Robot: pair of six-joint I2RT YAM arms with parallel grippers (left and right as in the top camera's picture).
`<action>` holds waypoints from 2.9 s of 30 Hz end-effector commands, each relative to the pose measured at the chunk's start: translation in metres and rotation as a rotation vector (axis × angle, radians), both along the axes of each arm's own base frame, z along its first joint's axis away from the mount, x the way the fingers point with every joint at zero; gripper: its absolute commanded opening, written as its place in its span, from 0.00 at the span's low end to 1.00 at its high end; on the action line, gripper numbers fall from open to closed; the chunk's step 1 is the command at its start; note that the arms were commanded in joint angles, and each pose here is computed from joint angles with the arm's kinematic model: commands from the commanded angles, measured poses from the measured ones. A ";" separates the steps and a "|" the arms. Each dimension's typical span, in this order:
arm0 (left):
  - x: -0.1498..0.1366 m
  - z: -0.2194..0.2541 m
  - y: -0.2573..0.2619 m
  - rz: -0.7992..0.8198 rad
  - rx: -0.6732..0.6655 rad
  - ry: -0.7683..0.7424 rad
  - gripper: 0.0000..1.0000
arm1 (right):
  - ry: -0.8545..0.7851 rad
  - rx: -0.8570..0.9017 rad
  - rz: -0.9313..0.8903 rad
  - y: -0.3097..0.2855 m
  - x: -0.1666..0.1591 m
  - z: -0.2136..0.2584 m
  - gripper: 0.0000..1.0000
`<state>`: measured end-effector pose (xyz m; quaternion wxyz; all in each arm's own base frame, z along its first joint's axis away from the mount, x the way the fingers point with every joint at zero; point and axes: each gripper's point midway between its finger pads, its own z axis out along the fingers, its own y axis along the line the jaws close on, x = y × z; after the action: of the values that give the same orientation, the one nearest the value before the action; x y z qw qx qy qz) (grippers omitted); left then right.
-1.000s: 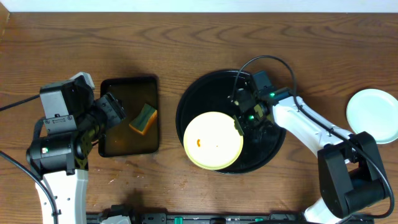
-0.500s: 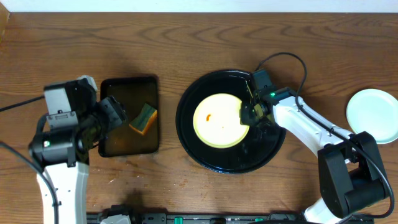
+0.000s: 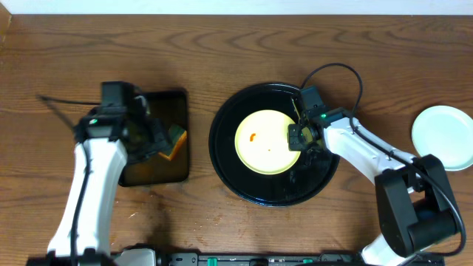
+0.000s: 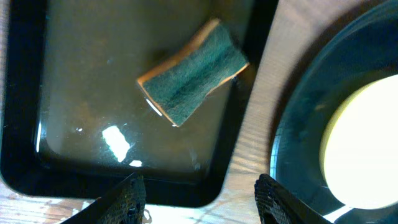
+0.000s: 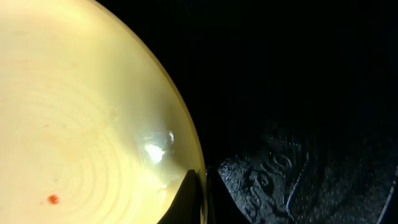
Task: Clean dirty plates on tray and stack at the side
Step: 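Grasp the sponge in the water tray with left gripper, then wipe the sponge across the yellow plate with left gripper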
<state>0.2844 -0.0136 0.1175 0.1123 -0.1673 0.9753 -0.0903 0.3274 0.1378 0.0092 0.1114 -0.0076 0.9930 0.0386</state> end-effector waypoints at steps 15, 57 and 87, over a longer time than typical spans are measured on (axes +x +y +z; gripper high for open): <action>0.039 -0.106 0.018 -0.130 0.206 0.151 0.35 | 0.001 -0.059 0.155 -0.003 -0.001 -0.014 0.01; 0.000 -0.119 -0.007 -0.182 0.115 0.148 0.20 | 0.002 -0.010 0.254 0.009 -0.003 -0.013 0.19; 0.043 0.036 -0.105 -0.143 -0.198 -0.194 0.07 | 0.042 0.010 -0.042 0.001 -0.006 -0.015 0.01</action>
<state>0.3245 -0.0761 0.1472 0.1904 -0.1070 0.9628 -0.1589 0.3307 0.1473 0.0046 0.1115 -0.0167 0.9917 0.0619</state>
